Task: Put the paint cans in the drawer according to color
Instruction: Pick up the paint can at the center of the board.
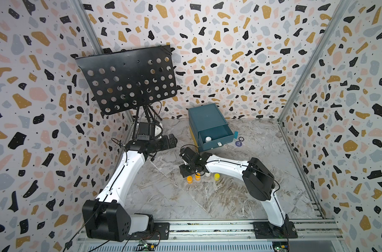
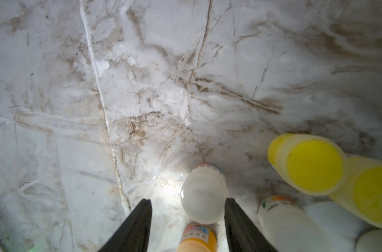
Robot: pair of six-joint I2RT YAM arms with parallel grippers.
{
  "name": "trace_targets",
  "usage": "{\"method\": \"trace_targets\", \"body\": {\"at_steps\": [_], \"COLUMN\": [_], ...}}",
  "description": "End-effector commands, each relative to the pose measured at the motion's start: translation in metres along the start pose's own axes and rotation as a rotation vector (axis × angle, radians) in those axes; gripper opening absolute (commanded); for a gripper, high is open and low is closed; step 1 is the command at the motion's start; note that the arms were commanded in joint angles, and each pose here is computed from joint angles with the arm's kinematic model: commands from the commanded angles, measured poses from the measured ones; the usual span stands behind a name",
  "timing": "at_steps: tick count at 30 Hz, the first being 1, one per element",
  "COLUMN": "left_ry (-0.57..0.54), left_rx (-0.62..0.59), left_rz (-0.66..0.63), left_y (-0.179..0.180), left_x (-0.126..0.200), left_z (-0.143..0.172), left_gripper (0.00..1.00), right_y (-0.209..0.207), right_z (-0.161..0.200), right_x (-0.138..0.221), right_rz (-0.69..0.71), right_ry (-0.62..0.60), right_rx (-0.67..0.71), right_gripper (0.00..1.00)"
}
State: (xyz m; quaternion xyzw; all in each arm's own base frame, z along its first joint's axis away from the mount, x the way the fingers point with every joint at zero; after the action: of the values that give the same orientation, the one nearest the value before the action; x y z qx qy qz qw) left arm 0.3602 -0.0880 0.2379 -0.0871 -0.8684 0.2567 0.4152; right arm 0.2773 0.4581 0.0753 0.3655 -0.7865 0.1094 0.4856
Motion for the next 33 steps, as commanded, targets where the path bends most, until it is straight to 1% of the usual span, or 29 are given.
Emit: {"method": "trace_targets", "body": {"at_steps": [1,16,22,24,28,30,33], "left_ry": [-0.038,-0.032,-0.028,-0.028,-0.031,-0.032,-0.036], "left_rx": [-0.009,-0.006,-0.005,-0.005,-0.007,-0.006,-0.006], "left_rz": [0.038,0.050,0.050,0.052,0.048,0.045,0.043], "left_y": [-0.007,-0.009,-0.008,-0.009,-0.008,-0.007,-0.007], "left_x": [0.006,0.005,0.004,0.004,0.005,0.006,0.006], "left_z": [-0.006,-0.006,-0.005,-0.005,-0.006,-0.006,-0.006], "left_gripper": [1.00,1.00,1.00,1.00,1.00,1.00,1.00], "right_y": [-0.001,-0.003,-0.002,-0.003,-0.003,-0.001,0.002], "right_z": [-0.002,-0.002,-0.004,-0.005,-0.008,-0.013,-0.020], "right_x": [0.000,-0.011,-0.015,-0.014,-0.003,0.010,0.033], "right_rz": [0.031,0.048,0.044,0.047,0.061,0.057,0.058], "right_ry": [0.013,0.024,0.018,0.015,-0.001,-0.027,-0.062], "right_rx": [-0.010,-0.016,-0.022,-0.020,-0.008,0.000,0.020], "right_gripper": [0.58,0.58,0.55,0.51,0.33,0.25,0.18]}}
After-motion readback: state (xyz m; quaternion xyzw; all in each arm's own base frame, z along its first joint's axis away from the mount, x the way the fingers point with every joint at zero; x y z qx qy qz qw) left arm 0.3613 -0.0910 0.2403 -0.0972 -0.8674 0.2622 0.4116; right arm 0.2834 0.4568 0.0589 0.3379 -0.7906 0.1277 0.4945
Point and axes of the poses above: each gripper's point midway between its finger pads, its own x axis back along the fingers, its own y axis along the line the jaws close on, z = x × y, the point moved 1 cm from there along x, back along the fingers, and after that the axes turned 10 degrees about x, right-handed, at the moved point
